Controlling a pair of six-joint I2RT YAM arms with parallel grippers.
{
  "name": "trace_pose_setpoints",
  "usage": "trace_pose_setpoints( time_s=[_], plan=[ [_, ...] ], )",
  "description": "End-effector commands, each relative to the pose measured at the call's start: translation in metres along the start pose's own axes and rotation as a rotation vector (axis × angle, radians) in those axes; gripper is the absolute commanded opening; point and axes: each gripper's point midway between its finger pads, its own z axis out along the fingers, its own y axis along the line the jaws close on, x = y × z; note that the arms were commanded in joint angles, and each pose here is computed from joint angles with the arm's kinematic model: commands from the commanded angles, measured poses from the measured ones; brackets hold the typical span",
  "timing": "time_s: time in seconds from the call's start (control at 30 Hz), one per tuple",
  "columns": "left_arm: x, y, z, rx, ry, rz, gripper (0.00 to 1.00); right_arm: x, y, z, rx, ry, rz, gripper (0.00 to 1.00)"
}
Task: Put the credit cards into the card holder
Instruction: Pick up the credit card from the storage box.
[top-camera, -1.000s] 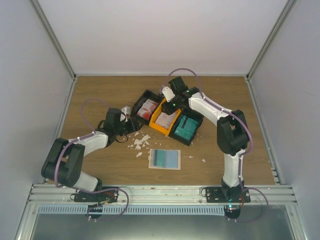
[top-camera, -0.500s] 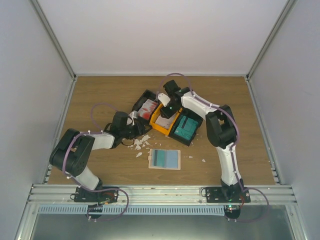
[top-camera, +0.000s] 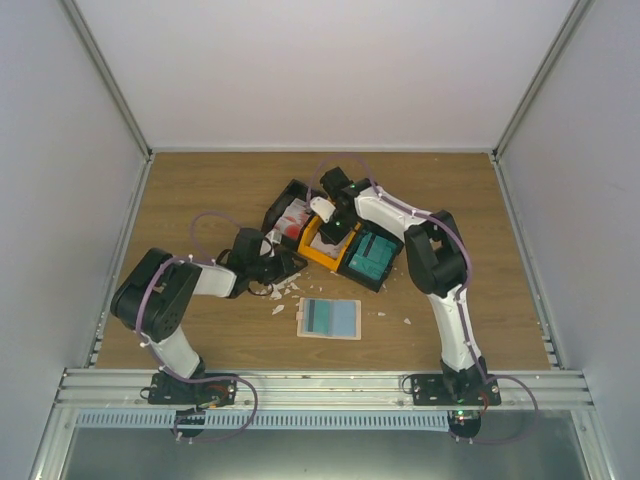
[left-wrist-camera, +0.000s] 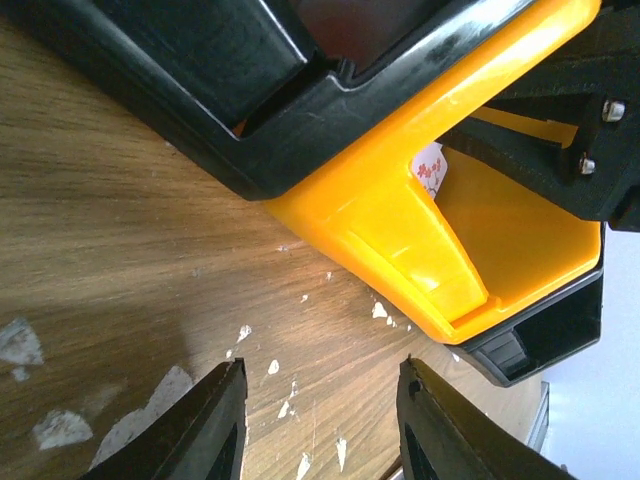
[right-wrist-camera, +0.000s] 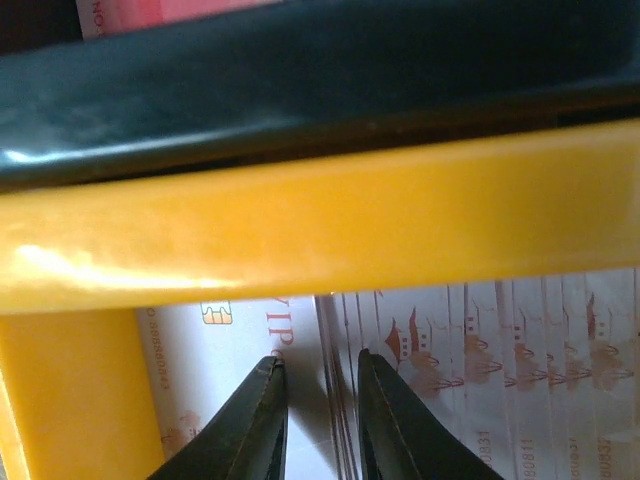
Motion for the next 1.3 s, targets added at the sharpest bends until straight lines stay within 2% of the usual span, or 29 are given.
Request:
trace_pose_setpoints(
  time_s=[0.0,0.1,0.27,0.47,0.83,1.27],
  plan=[
    [-0.011,-0.013,0.006,0.034,-0.036,0.047,0.44,0.006,0.006,0.010,-0.008,0.048,-0.016,0.20],
    [-0.011,-0.012,0.008,0.031,-0.032,0.049,0.43,0.006,0.010,0.009,-0.030,0.044,-0.010,0.21],
    [-0.012,-0.008,0.017,-0.014,-0.022,0.068,0.42,0.005,0.021,0.001,-0.084,0.034,-0.001,0.14],
    [-0.010,-0.003,0.028,-0.054,-0.012,0.081,0.42,0.002,0.029,-0.018,-0.096,-0.016,-0.007,0.11],
    [-0.006,-0.002,0.037,-0.082,-0.003,0.090,0.42,0.005,0.048,-0.041,-0.156,-0.057,-0.039,0.11],
    [-0.006,-0.005,0.033,-0.092,-0.013,0.106,0.40,0.018,0.064,-0.041,-0.191,-0.033,-0.044,0.13]
  ],
)
